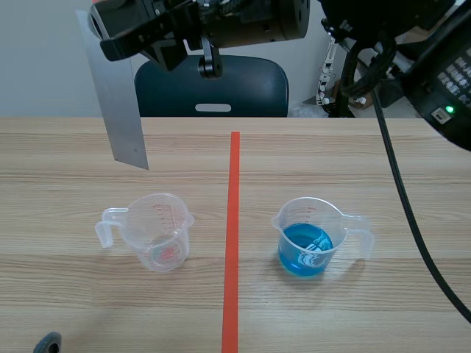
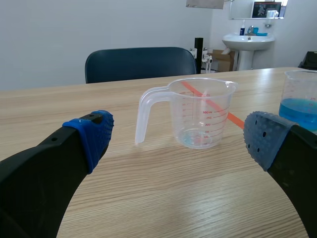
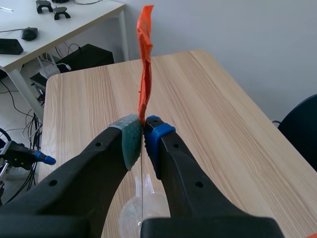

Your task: Do the redox reaction experiment. lift the metal plate out of the left beaker

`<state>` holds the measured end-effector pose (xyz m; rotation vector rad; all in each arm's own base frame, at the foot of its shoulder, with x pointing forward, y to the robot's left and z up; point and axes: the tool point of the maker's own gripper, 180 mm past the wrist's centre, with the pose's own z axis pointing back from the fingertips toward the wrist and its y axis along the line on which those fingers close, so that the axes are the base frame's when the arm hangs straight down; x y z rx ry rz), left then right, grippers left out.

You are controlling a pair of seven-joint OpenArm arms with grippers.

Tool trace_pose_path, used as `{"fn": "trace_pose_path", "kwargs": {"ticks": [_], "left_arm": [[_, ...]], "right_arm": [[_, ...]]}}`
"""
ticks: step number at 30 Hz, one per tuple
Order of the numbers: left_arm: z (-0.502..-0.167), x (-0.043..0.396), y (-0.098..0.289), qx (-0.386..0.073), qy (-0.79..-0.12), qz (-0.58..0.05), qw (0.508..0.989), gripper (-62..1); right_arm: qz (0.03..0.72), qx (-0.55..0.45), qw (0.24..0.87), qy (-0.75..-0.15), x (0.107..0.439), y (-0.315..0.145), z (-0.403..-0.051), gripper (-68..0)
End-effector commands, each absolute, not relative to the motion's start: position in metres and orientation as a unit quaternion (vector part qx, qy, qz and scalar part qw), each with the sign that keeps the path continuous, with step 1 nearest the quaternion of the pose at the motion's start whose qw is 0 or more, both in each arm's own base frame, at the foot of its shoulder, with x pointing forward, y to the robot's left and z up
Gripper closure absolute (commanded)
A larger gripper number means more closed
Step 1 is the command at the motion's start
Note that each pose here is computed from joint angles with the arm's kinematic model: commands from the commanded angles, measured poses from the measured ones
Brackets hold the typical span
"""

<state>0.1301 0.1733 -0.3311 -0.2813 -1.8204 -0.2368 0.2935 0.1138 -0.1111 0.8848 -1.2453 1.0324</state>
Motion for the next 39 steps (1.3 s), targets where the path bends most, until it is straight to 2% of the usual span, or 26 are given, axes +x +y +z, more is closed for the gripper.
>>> {"fn": "trace_pose_path", "kwargs": {"ticks": [1, 39], "left_arm": [[-0.3215, 0.1282, 0.1762, -0.12, -0.801, -0.095, 0.579, -55.1], [-0.3215, 0.1283, 0.1762, -0.12, -0.801, -0.095, 0.579, -55.1]], "right_arm": [[0.447, 0.382, 0.588, -0.556, 0.2963, 0.1131, -0.0947, -0.4], [0.458, 0.384, 0.591, -0.542, 0.292, 0.1144, -0.0997, -0.4]]}}
